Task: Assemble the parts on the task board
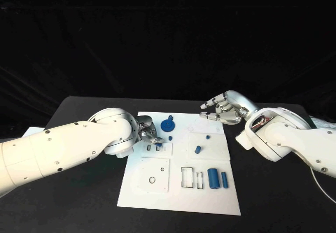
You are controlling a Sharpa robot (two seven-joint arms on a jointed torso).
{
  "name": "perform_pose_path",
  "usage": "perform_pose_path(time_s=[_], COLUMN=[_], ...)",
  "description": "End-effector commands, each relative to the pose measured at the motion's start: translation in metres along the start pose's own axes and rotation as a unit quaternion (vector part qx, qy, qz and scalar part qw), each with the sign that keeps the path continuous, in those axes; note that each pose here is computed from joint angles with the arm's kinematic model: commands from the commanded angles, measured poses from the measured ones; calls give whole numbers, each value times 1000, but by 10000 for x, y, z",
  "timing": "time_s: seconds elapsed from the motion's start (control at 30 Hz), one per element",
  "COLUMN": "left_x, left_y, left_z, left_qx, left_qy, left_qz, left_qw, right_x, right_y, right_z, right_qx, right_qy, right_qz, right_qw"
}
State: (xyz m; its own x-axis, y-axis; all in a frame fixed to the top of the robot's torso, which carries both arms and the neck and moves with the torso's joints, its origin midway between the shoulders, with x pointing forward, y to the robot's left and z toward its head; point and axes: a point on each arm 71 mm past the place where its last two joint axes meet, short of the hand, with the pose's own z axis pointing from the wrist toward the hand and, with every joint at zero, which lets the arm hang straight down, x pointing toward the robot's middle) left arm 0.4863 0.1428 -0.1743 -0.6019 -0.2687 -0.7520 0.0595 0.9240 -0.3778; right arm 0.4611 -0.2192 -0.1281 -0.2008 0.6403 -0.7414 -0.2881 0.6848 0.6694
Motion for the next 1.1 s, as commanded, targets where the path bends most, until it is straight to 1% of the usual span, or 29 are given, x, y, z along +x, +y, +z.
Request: perform_pose_path(time_s=[0.03,0.1,0.17,0.3,0.43,0.7,0.93,1.1], left_x=[-48,-18,14,68,114,201,258,271], left_y=[-15,9,31,72,109,165,164,160], left_z=[-44,-66,-82,-99,-101,-66,-34,-23], left_qx=[22,26,28,25,21,-1,-3,-3], left_qy=[-81,-96,-103,-103,-98,-75,-67,-67], left_qz=[-4,-6,-5,-3,0,-8,-20,-24], left_qw=[996,995,994,994,995,997,998,997], right_x=[0,-4,-6,-10,-12,-7,-1,0], right_y=[-3,-6,-7,-10,-11,-7,-2,-2], right_z=[-5,-6,-7,-9,-11,-10,-6,-5], right_qx=[-1,-1,-1,-1,-1,-2,-3,-3], right_qy=[1,0,-1,-1,-2,0,1,2], right_qz=[-3,-3,-3,-3,-3,-3,-3,-3], right_qw=[1000,1000,1000,1000,1000,1000,1000,1000])
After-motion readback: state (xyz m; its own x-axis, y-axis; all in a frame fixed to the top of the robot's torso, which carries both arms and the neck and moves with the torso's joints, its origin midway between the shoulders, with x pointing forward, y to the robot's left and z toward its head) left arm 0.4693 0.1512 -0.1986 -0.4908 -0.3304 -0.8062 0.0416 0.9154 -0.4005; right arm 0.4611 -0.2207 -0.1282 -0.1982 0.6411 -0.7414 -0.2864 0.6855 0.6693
